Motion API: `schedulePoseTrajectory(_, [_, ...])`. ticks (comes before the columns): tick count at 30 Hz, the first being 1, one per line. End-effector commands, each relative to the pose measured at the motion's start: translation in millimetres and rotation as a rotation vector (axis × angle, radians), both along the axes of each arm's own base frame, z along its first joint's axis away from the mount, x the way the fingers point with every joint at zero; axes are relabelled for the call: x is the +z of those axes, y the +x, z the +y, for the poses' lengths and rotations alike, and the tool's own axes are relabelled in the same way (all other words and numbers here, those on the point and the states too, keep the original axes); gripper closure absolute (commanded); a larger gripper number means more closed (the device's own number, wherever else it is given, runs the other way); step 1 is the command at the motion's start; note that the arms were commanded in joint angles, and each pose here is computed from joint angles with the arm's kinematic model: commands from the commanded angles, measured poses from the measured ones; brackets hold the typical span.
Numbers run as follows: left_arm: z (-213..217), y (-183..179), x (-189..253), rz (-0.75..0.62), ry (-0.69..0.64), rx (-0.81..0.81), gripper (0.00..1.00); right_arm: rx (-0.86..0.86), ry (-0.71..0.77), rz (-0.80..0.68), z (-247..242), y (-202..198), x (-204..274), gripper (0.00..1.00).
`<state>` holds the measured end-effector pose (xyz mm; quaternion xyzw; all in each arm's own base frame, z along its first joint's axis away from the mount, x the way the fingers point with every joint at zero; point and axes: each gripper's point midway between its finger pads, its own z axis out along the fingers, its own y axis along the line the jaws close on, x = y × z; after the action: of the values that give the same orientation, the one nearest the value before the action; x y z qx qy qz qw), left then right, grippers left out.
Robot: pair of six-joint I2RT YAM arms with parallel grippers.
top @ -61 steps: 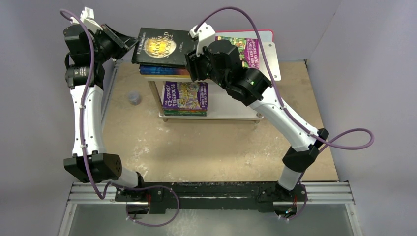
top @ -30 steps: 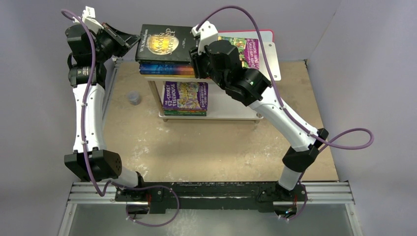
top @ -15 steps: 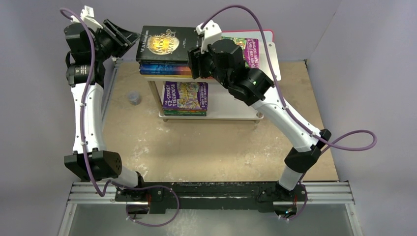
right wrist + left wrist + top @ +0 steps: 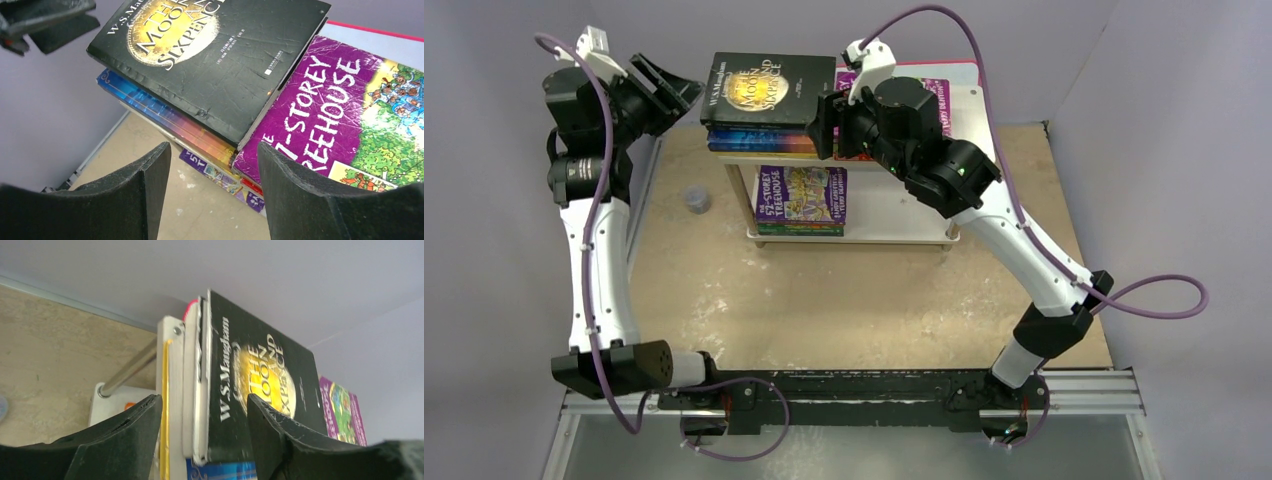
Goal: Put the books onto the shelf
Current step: Place the book on the shelf.
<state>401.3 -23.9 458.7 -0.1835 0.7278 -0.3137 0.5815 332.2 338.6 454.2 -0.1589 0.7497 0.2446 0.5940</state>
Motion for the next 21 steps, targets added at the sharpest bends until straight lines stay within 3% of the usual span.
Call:
schedulePoseTrajectory(1, [-19,-26,13,-0.11,0.04,-0.121,0.37,-0.029,0.085,-0.01,-3,2,18,0.34])
schedulePoseTrajectory(11, [-20,-24,-20,-0.009,0.024,-0.136,0.34,-0.016,0.108,-0.004,2,1,17,0.34])
schedulePoseTrajectory(21, [-41,-36,-3,-0.074,-0.067,-0.246,0.37,-0.005,0.106,0.003,5,2,12,0.33])
